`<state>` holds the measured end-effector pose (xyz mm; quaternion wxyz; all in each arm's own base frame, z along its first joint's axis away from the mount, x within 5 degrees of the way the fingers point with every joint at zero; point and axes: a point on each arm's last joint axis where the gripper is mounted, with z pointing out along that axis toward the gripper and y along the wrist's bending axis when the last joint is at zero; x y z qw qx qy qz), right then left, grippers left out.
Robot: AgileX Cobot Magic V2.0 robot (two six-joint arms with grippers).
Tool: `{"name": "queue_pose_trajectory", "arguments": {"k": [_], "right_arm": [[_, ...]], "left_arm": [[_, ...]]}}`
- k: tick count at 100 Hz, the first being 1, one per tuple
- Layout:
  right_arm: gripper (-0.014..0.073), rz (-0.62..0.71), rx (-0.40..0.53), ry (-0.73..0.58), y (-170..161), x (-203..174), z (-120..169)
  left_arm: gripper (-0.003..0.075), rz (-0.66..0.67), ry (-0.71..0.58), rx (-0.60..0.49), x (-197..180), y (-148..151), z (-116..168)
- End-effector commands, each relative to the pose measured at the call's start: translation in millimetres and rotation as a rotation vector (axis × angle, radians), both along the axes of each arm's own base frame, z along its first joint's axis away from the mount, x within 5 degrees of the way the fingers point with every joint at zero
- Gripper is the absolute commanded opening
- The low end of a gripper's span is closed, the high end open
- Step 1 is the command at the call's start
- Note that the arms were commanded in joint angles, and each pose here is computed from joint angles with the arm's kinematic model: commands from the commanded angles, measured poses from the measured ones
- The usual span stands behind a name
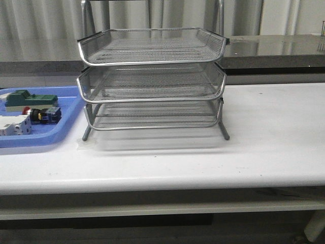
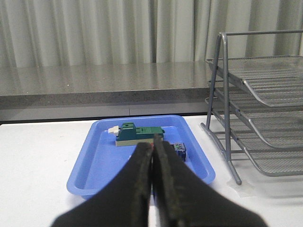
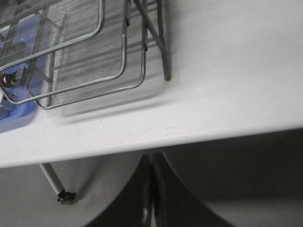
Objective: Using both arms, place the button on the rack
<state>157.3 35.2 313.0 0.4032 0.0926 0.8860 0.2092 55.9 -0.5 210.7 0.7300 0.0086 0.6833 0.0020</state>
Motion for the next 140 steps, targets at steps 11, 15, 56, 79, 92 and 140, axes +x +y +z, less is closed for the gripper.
{"name": "queue_pose_trajectory", "arguments": {"k": [11,15,56,79,92,140], "right_arm": [[0.0204,-0.033,0.099,-0.016,3.9,17.6,6.7],[0.0297,-0.033,0.1,-0.011,4.1,18.5,5.9],[0.052,-0.096,0.158,-0.032,4.9,50.8,-6.1],[0.052,-0.088,0.225,-0.006,12.4,82.6,-28.2],[0.052,-0.042,0.259,0.023,19.5,101.7,-41.9],[0.052,0.105,0.412,0.077,43.7,175.8,-87.1]], "left_arm": [[0.0004,-0.004,-0.064,-0.013,-0.8,-0.3,-6.7],[0.0004,-0.004,-0.064,-0.013,-0.8,-0.3,-6.7],[0.0004,-0.004,-0.064,-0.013,-0.8,-0.3,-6.7],[0.0004,-0.004,-0.064,-0.013,-0.8,-0.3,-6.7],[0.0004,-0.004,-0.064,-0.013,-0.8,-0.3,-6.7],[0.0004,-0.004,-0.064,-0.013,-0.8,-0.3,-6.7]]}}
